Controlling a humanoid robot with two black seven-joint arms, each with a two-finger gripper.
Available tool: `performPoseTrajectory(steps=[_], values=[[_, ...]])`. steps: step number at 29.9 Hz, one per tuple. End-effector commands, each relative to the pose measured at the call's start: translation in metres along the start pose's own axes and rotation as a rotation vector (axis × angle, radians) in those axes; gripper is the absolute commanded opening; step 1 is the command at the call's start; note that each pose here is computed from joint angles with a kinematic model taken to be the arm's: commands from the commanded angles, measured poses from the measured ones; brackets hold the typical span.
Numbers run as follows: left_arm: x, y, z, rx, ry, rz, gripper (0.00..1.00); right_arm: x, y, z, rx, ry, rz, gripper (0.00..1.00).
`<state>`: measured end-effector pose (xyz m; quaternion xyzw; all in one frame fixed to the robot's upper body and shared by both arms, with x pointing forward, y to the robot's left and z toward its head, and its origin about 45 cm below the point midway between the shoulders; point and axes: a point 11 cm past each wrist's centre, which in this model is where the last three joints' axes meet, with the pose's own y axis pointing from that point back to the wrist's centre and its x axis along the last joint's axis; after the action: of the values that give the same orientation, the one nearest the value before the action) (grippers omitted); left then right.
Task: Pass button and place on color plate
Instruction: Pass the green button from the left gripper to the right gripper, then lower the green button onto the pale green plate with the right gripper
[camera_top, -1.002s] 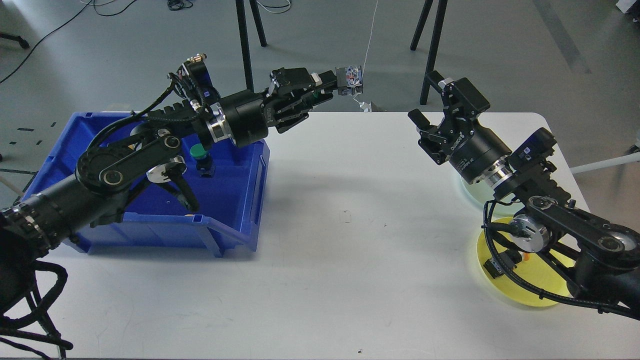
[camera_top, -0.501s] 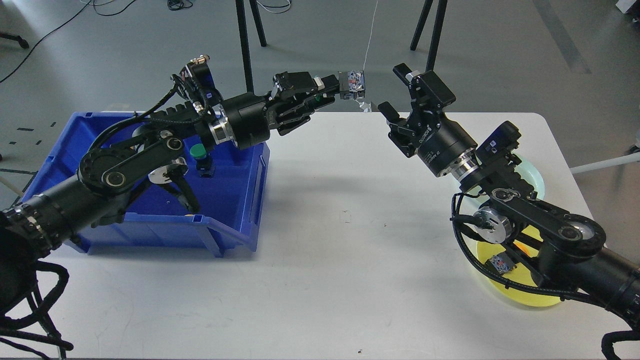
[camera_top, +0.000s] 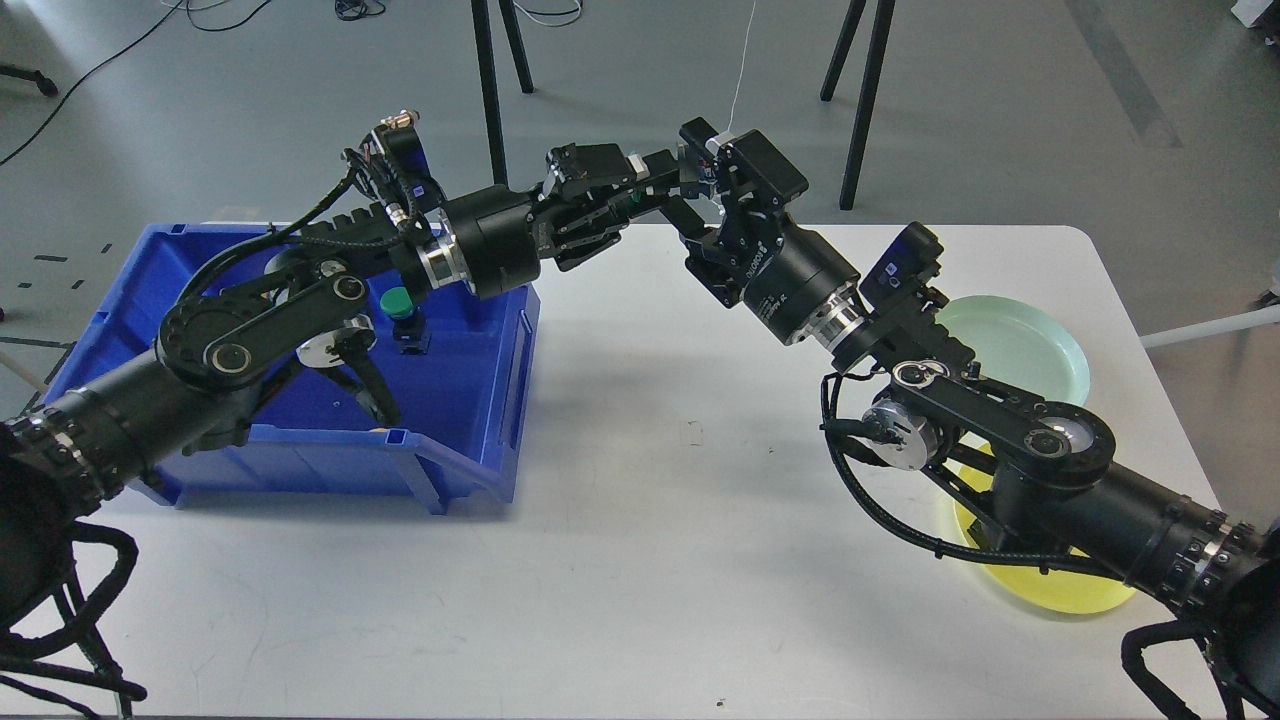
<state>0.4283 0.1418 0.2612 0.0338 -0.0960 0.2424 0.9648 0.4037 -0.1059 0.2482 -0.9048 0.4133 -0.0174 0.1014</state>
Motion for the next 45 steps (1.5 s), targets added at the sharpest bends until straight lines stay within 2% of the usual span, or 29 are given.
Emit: performPoseTrajectory(steps=[1, 4, 6, 14, 16, 17, 18, 21, 25, 31, 33, 36, 39, 45], values=[[0.0, 0.0, 0.0, 0.0, 0.0, 0.0, 0.1, 0.0, -0.001, -0.001, 0.001, 0.009, 0.002, 0.63], [0.0, 0.0, 0.0, 0.0, 0.0, 0.0, 0.1, -0.002, 0.0, 0.001, -0.003, 0.04, -0.015, 0.23], [0.0, 0.0, 0.0, 0.0, 0.0, 0.0, 0.1, -0.006, 0.001, 0.006, -0.018, 0.072, -0.033, 0.0], [0.0, 0.0, 0.0, 0.0, 0.0, 0.0, 0.13, -0.01, 0.005, 0.015, -0.043, 0.092, -0.014, 0.0], [0.0, 0.0, 0.001, -0.002, 0.001, 0.002, 0.22, -0.008, 0.004, 0.014, -0.042, 0.099, -0.002, 0.0], [0.001, 0.0, 0.002, -0.006, 0.001, 0.004, 0.32, -0.007, 0.004, 0.014, -0.042, 0.102, 0.003, 0.0], [0.002, 0.0, 0.003, -0.013, 0.006, 0.01, 0.48, -0.007, 0.004, 0.013, -0.04, 0.103, 0.005, 0.0], [0.003, 0.0, 0.004, -0.02, 0.013, 0.015, 0.68, -0.004, 0.005, 0.013, -0.04, 0.105, 0.02, 0.0], [0.003, 0.0, 0.003, -0.019, 0.014, 0.015, 0.77, -0.002, 0.005, 0.011, -0.037, 0.109, 0.03, 0.0], [0.004, 0.0, 0.006, -0.027, 0.014, 0.021, 0.8, 0.005, 0.005, 0.006, -0.025, 0.113, 0.055, 0.0], [0.009, 0.002, 0.009, -0.037, 0.015, 0.036, 0.81, 0.022, 0.009, -0.002, -0.012, 0.125, 0.092, 0.0], [0.031, 0.016, 0.023, -0.078, 0.013, 0.106, 0.85, 0.068, 0.031, -0.018, -0.016, 0.189, 0.176, 0.0], [0.075, 0.059, 0.044, -0.111, -0.019, 0.24, 0.87, 0.12, 0.064, -0.037, -0.045, 0.286, 0.266, 0.0], [0.121, 0.135, 0.064, -0.057, -0.116, 0.387, 0.92, 0.196, 0.158, -0.048, -0.23, 0.487, 0.39, 0.0]])
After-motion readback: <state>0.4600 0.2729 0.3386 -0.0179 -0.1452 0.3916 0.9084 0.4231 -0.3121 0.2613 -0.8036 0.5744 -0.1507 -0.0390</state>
